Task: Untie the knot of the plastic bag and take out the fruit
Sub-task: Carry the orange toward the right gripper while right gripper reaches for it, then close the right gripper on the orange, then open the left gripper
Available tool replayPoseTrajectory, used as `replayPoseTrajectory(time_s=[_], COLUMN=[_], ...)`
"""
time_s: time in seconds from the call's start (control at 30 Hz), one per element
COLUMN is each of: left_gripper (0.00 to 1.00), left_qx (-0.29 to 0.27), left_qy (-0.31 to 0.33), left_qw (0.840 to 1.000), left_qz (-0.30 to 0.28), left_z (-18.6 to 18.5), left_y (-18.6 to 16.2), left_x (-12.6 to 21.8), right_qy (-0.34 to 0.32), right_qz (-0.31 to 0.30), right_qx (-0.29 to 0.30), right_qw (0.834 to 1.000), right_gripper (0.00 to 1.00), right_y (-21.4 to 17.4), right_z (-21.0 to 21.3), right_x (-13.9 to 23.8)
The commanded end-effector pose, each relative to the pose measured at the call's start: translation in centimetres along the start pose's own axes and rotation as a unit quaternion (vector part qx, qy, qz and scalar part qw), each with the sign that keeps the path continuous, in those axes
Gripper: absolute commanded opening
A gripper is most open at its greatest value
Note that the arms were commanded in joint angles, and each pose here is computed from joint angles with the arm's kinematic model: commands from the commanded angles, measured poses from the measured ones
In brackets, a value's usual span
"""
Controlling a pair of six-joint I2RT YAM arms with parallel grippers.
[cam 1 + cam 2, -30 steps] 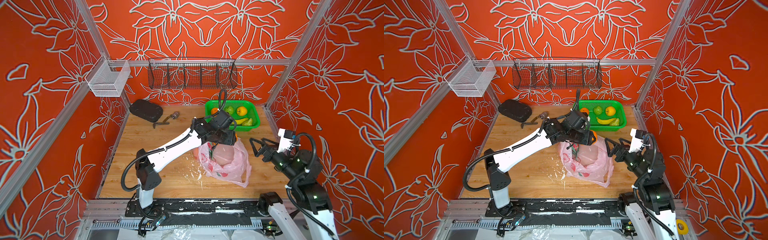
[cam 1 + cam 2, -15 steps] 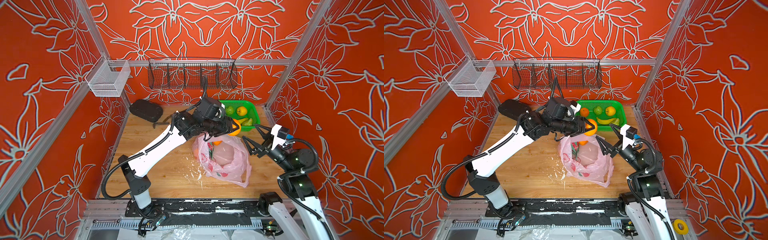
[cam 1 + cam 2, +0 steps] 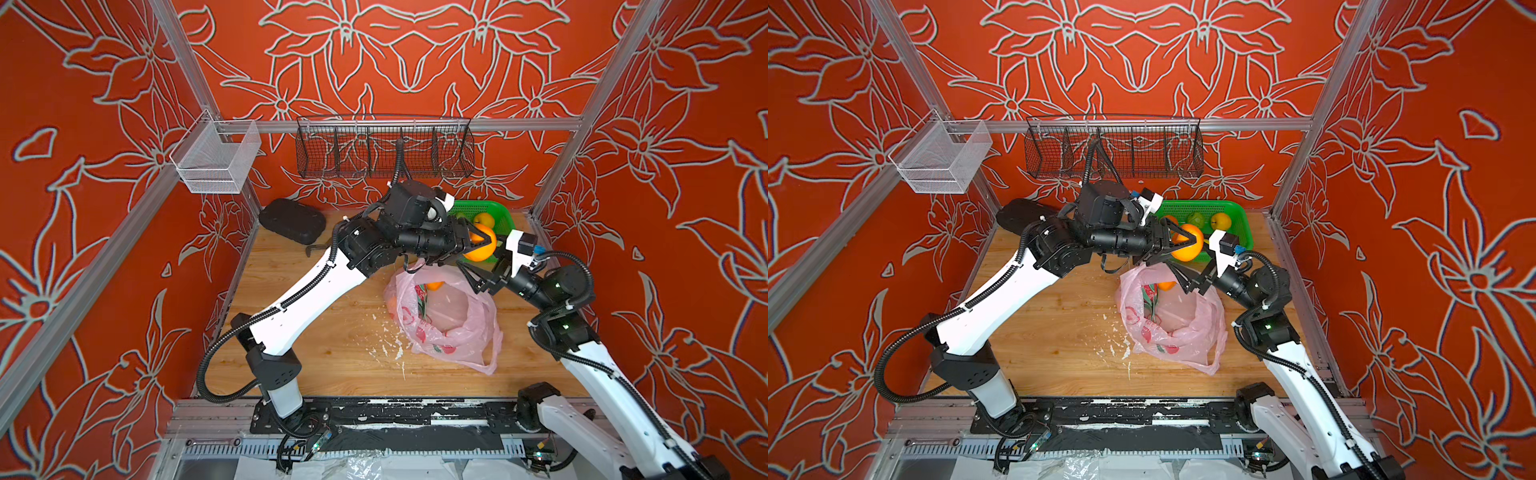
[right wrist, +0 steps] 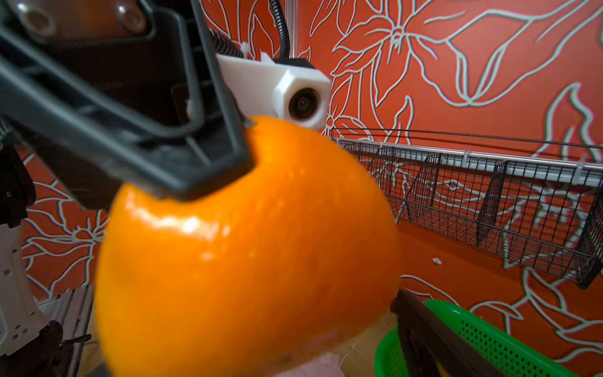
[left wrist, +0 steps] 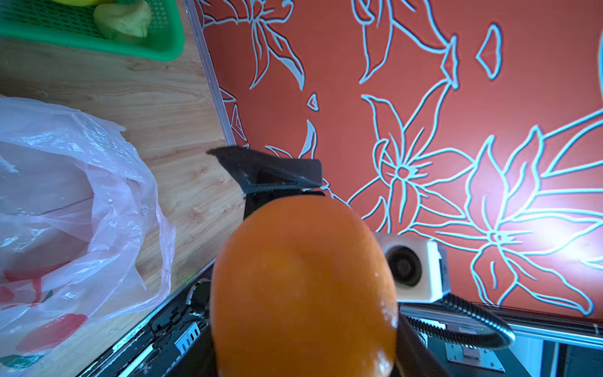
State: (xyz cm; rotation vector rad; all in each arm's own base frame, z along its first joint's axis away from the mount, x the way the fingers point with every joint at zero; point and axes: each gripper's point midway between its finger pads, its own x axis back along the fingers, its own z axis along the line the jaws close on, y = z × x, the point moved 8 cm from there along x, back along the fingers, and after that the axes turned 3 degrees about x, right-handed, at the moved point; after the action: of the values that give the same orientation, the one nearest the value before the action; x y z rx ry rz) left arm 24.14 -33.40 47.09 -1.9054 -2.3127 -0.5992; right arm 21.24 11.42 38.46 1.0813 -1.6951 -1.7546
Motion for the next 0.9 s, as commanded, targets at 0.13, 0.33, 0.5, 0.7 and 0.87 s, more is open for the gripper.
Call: replayPoseTrajectory(time_s=[0.13,0.33,0.5,0.7,0.87], left_gripper=[0.54,0.55,0.54,0.54,0.54], left_qx=[-0.005,-0.009,-0.013,-0.010,-0.002], left_qy=[-0.021,-0.020,-0.016,-0.027,-0.031], left_qw=[1.000,1.000,0.999,0.999,1.000], left_qz=[0.013,-0.005,-0.029,-0.017,0.003], left_z=[-1.2,-1.1,-0.8,-0.8,-0.6], left_y=[0.1,0.7,1.9,2.0,1.7], left_x=[0.3,0.8,1.7,1.4,1.1], right_qy=[0.035,0.063,0.075,0.046,0.054], right_qz=[-0.092,-0.096,-0.086,-0.096,-0.115], right_qx=[0.032,0.032,0.043,0.053,0.046], right_qw=[0.995,0.993,0.993,0.993,0.991], right_gripper=[0.87,0.97,0.97,0.97,0.97], right_y=[5.1,6.3,6.5,7.1,7.6], right_z=[0.5,1.7,2.6,2.3,1.5], right_x=[-0.7,-0.1,0.8,0.9,-0.2])
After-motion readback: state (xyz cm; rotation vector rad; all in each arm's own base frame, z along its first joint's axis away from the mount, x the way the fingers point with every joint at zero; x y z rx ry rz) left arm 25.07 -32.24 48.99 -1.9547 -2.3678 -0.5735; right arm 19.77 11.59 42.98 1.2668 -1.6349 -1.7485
